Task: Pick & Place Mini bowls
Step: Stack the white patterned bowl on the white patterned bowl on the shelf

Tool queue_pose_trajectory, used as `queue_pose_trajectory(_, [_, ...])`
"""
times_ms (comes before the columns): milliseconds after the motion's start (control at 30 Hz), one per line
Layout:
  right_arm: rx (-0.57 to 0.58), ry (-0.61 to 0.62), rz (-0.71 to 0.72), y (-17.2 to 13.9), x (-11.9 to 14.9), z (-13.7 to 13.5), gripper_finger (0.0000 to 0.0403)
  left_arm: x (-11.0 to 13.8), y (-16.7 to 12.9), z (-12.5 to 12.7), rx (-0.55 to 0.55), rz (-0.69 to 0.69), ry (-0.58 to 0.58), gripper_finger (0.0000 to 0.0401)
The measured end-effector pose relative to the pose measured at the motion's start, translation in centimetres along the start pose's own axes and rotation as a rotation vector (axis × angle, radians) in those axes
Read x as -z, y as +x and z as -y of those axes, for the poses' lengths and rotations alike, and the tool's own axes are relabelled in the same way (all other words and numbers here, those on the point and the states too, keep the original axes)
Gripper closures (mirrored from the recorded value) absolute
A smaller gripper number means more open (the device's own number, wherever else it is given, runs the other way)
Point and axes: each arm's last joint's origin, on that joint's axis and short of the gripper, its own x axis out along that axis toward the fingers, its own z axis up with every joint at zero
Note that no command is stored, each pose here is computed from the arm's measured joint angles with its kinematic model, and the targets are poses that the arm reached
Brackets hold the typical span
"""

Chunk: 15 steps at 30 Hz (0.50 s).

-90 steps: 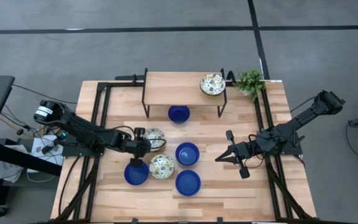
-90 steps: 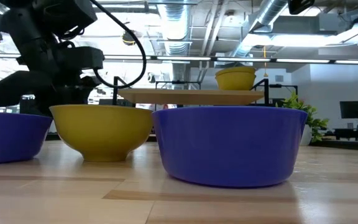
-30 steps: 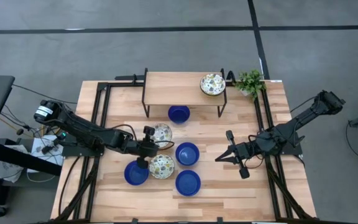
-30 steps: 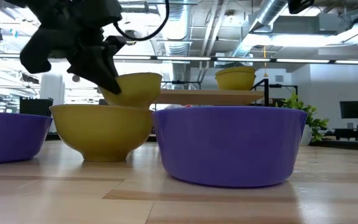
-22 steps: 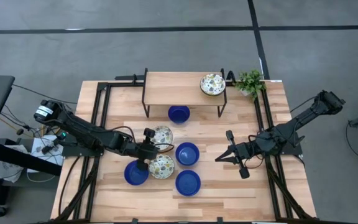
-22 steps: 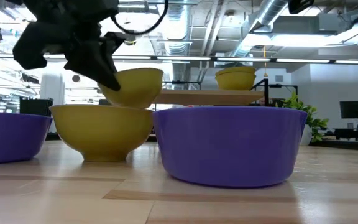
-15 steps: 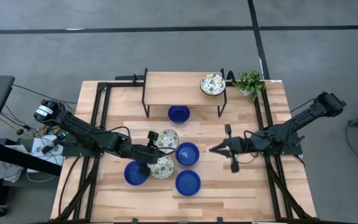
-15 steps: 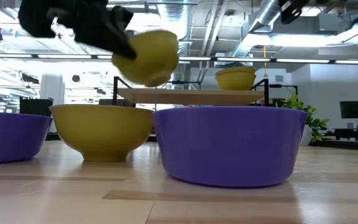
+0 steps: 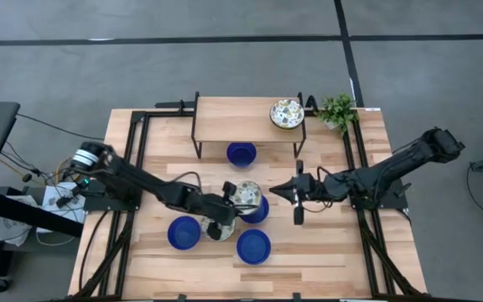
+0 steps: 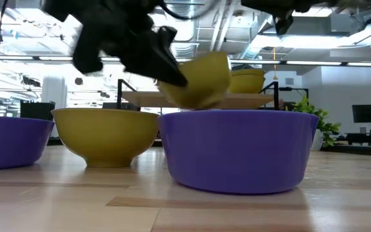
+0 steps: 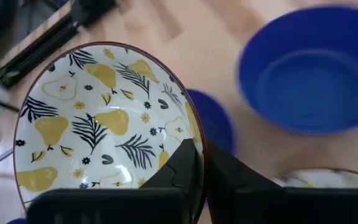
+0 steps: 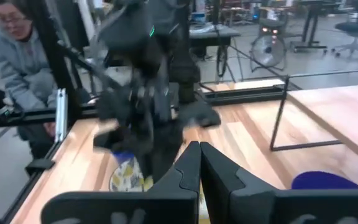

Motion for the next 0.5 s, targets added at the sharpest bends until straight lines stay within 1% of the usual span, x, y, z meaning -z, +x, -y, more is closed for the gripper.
queue_pose_trajectory(100, [0.044,0.035,-0.036,0.4,-0.6,0.2,0.0403,-0.3,1.9,0.1,-0.055,-0.050,0.003,0.0383])
queue_pose_trajectory(233, [0.062,0.026,-0.145,1.2,0.4,0.0,0.0403,-0.7,3.3,0.9,-0.050,-0.072,0.012,0.0383])
queue_pose_trajectory(300, [0.068,0.046,-0.175,1.6,0.7,-0.2,0.0403,-1.0,3.5,1.3,-0.038,-0.065,0.045,0.0382])
queue_pose_trajectory(367, [0.080,0.065,-0.174,2.1,0.2,-0.1,0.0403,-1.6,3.4,1.4,-0.039,-0.055,0.069,0.0382])
queue_pose_trajectory(500, [0.128,0.051,-0.250,2.9,-0.2,0.0,0.0403,-3.0,2.6,0.7,-0.095,-0.017,0.053,0.0382])
